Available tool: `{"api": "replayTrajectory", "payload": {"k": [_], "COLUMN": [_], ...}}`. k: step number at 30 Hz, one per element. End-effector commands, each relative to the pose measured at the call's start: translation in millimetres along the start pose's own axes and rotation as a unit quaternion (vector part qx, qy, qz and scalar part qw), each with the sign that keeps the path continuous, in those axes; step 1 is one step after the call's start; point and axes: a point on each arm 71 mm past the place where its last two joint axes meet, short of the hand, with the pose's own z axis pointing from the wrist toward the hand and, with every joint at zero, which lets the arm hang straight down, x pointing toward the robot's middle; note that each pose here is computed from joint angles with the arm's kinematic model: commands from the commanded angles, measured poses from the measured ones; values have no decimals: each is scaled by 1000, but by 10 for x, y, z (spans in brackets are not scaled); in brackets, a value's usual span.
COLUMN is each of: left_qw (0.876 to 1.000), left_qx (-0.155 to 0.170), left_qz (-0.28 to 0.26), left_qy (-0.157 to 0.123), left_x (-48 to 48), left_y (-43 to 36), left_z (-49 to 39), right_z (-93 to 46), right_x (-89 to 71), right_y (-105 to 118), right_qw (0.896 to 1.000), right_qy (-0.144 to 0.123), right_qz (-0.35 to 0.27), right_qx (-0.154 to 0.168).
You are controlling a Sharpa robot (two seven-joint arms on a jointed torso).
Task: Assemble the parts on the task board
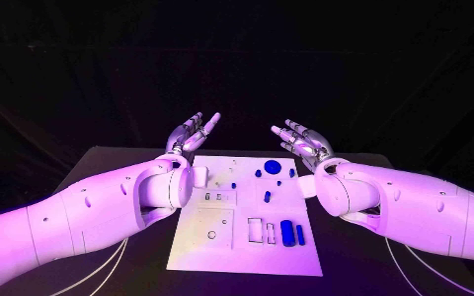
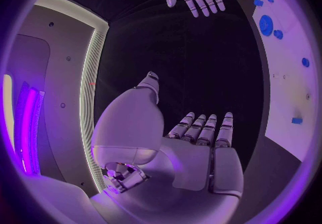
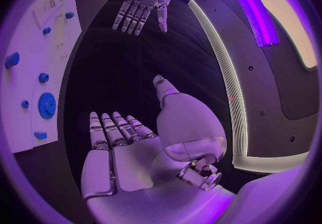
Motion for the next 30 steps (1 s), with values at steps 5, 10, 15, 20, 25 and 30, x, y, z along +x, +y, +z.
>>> {"api": "replayTrajectory", "payload": {"k": [5, 10, 15, 20, 25, 30], "left_qw": [1000, 1000, 1000, 1000, 999, 998], "left_qx": [-12, -2, 5, 11, 11, 11], "left_qz": [-14, -16, -17, -21, -27, -34], "left_qy": [25, 10, 10, 16, 29, 46], "left_x": [49, -218, -278, -324, -344, -327], "left_y": [9, -34, -68, -125, -181, -240], "left_z": [1, -43, -84, -139, -200, -276], "right_z": [35, 76, 91, 102, 119, 156], "right_x": [125, -158, -200, -254, -285, -291], "right_y": [-5, 155, 210, 266, 331, 421], "right_qw": [992, 974, 965, 957, 947, 923], "right_qy": [119, 85, 81, 78, 80, 88], "right_qz": [-19, -198, -231, -261, -292, -357], "right_qx": [36, -73, -90, -99, -105, -111]}}
